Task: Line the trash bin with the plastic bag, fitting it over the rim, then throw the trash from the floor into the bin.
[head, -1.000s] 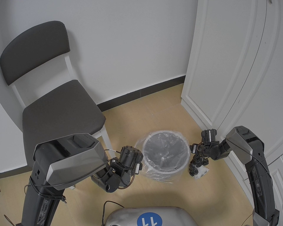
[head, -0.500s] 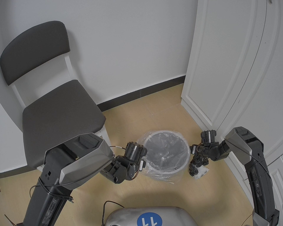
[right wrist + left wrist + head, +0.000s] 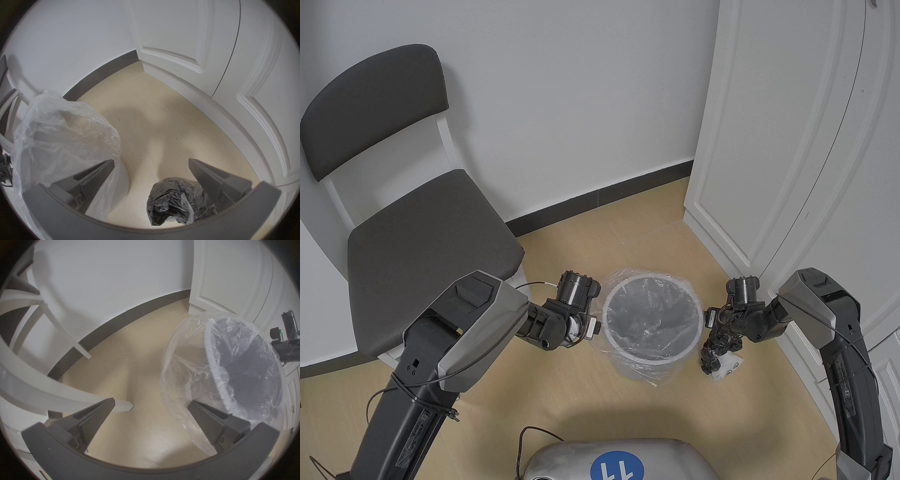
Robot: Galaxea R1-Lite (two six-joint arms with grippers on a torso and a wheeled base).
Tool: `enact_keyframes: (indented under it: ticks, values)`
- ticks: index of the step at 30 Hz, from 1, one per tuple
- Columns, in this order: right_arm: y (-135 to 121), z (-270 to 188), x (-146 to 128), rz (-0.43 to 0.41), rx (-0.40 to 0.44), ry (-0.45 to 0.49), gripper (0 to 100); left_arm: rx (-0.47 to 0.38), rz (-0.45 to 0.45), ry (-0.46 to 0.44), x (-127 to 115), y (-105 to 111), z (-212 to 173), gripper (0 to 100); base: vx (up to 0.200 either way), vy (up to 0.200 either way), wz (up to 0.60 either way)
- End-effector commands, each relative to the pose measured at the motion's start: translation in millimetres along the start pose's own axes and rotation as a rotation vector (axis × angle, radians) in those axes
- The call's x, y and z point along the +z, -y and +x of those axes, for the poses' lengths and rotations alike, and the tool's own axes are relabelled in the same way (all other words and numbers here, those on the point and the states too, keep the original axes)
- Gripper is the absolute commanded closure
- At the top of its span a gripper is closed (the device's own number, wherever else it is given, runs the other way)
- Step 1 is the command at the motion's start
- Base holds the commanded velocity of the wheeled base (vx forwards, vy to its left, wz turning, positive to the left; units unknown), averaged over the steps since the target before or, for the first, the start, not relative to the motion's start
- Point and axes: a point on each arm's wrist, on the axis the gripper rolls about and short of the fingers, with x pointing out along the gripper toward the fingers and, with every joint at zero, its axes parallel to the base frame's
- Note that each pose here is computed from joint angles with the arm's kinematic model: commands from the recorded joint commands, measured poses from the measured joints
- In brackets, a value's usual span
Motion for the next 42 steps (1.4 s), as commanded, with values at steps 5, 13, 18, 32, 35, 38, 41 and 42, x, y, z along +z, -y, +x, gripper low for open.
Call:
enact_keyframes:
  ticks: [5, 13, 18, 32, 35, 38, 41, 42]
  values:
    - [0, -4, 2, -0.001, 0.0, -0.003, 0, -0.032, 0.017, -0.024, -5, -4, 13, 0, 0.0, 0.0, 0.0]
    - [0, -4, -1, -0.006, -0.008, -0.008, 0, -0.034, 0.044, -0.073, -3, -1, 20, 0, 0.0, 0.0, 0.0]
    - [1, -4, 0, -0.01, -0.017, -0.006, 0, -0.022, 0.131, -0.154, -16, -9, 36, 0, 0.0, 0.0, 0.0]
    - [1, -7, -1, -0.015, -0.022, -0.012, 0, -0.095, 0.147, -0.165, -17, -9, 36, 0, 0.0, 0.0, 0.0]
    - [2, -17, 6, -0.024, -0.025, -0.009, 0, -0.091, 0.17, -0.202, -20, -10, 34, 0, 0.0, 0.0, 0.0]
    - [7, -22, 7, -0.064, -0.035, -0.017, 0, -0.088, 0.182, -0.207, -20, -13, 35, 0, 0.0, 0.0, 0.0]
    - [22, -23, 1, -0.143, -0.066, -0.049, 0, -0.085, 0.181, -0.207, -20, -13, 35, 0, 0.0, 0.0, 0.0]
    - [25, -24, 1, -0.156, -0.073, -0.052, 0, -0.082, 0.179, -0.207, -20, -15, 36, 0, 0.0, 0.0, 0.0]
